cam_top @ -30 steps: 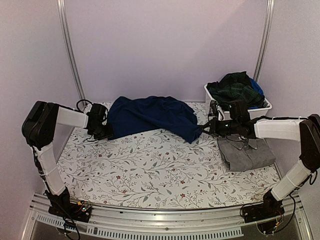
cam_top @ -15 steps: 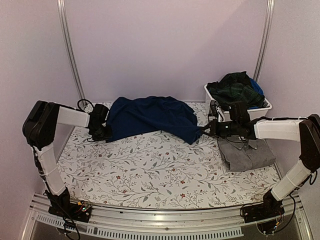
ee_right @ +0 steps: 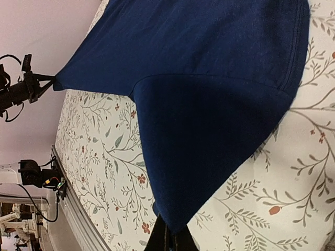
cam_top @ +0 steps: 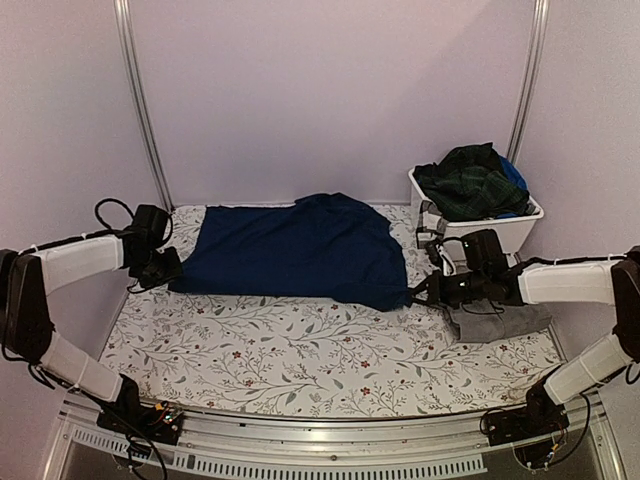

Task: Fold and stack the mixed laundry pile
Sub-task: Flatten out the flattened T-shirt at the center of the board.

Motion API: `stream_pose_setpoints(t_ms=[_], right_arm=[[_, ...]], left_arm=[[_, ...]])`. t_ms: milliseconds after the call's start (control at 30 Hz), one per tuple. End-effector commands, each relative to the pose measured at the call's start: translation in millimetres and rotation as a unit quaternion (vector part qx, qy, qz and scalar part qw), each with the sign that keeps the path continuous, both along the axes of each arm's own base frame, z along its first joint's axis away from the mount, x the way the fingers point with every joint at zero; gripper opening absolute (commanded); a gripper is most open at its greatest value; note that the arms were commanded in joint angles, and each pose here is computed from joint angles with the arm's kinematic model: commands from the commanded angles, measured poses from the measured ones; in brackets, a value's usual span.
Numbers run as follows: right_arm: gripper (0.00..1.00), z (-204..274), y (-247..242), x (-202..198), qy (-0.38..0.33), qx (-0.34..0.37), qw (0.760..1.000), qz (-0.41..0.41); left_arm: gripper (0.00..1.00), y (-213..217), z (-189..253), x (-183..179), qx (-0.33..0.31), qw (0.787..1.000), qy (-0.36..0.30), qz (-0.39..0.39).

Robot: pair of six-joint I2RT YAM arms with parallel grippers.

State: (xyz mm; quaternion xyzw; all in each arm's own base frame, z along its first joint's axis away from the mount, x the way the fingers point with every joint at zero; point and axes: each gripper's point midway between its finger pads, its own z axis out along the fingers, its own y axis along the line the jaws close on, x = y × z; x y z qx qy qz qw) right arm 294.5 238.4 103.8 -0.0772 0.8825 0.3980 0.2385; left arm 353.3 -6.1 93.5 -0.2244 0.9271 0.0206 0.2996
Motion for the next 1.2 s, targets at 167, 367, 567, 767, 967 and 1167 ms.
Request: stream_pose_setpoints(t_ms=[167, 367, 567, 767, 967, 1167], right_arm=[[0.0, -18, 8, -66, 0.072, -0.007, 0.997, 0.041], [0.0, -1, 28, -105, 0.098, 0.012, 0.992, 0.082], [0.0, 5, 30, -134, 0.129, 0.013, 0.987, 0.098], [0.46, 14, 26, -144, 0.14, 0.014, 0.984, 0.108], [0.65, 58, 25, -102, 0.007, -0.021, 0.996, 0.081], [0.59, 58, 68, -26, -0.092, -0.061, 0.99, 0.089]], left_arm=[[0.0, 30, 4, -61, 0.038, 0.995, 0.078, 0.046], [0.0, 31, 30, -62, 0.048, 0.996, 0.057, 0.043], [0.0, 28, 27, -60, 0.046, 0.995, 0.076, 0.035], [0.37, 39, 52, -63, 0.077, 0.993, 0.074, 0.045], [0.47, 23, 75, -42, 0.046, 0.999, 0.001, -0.003], [0.47, -60, 29, -13, -0.101, 0.989, -0.024, -0.108]])
